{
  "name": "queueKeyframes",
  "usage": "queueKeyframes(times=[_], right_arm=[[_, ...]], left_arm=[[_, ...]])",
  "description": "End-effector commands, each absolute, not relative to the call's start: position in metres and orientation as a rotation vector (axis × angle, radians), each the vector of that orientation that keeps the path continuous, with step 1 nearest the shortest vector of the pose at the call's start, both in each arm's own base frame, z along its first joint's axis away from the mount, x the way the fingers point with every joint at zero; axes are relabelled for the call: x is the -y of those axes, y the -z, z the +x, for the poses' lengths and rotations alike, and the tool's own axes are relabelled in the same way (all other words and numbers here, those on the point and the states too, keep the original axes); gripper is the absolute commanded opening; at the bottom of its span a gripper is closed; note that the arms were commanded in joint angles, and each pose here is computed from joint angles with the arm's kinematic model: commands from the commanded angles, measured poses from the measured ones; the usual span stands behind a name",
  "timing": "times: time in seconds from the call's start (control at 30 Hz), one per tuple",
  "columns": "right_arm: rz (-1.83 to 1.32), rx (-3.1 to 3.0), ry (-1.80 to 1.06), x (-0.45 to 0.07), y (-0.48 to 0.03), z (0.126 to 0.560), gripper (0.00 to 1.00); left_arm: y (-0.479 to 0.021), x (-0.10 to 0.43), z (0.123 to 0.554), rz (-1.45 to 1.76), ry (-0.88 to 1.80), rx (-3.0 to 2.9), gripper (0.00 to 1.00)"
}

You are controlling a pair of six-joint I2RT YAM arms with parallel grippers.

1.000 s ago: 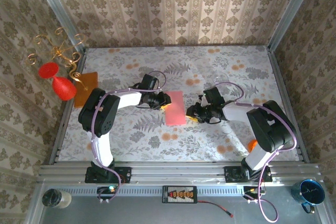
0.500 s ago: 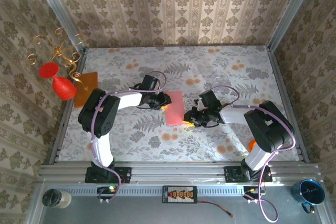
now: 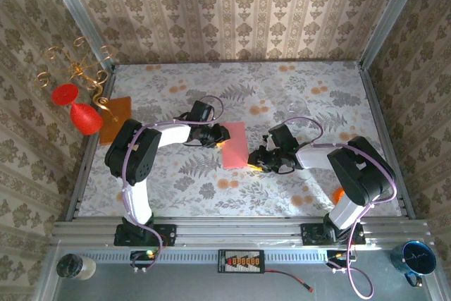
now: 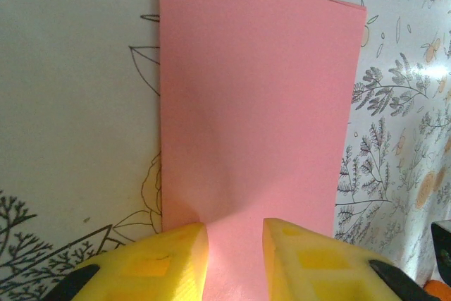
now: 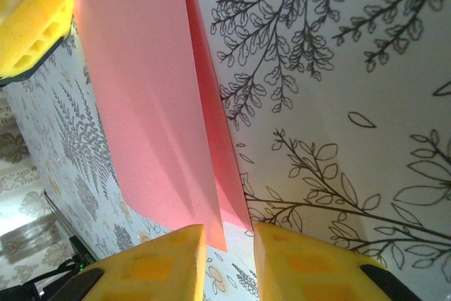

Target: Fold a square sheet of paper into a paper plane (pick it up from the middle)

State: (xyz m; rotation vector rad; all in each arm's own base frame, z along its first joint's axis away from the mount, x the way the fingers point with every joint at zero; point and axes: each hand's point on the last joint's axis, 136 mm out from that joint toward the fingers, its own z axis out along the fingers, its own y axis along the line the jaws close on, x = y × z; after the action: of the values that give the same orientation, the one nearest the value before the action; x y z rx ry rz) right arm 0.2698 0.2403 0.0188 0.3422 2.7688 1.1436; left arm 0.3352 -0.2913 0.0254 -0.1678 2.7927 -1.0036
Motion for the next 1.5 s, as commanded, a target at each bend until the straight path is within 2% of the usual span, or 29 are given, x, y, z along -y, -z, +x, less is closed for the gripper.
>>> queueKeyframes(times=[0.0,0.57,0.9,1.13,1.3,1.47], right_arm=[[0.315,-2.758,-1.144,-0.241,-0.015,0.267,0.26],[0.277,-2.693,-1.205,-0.249,-0.027,0.275,0.23],[0.304,-2.720,-1.162,-0.248,-0.021,0.280,0.18],[0.332,-2.748,-1.132,-0.244,-0.020,0.278,0.06],[0.343,-2.747,-1.117,-0.238,-0.028,0.274,0.05],[0.286,-2.777,-1.123,-0.239,-0.034,0.268,0.05]], left_arm=[[0.011,0.271,0.307,-0.205,0.836,-2.927,0.28],[0.010,0.273,0.305,-0.209,0.823,-2.922,0.28],[0.004,0.274,0.305,-0.201,0.829,-2.912,0.28],[-0.039,0.295,0.319,-0.121,1.010,-2.741,0.29],[-0.069,0.298,0.332,-0.082,1.070,-2.626,0.29],[-0.061,0.305,0.338,-0.074,1.119,-2.613,0.25]])
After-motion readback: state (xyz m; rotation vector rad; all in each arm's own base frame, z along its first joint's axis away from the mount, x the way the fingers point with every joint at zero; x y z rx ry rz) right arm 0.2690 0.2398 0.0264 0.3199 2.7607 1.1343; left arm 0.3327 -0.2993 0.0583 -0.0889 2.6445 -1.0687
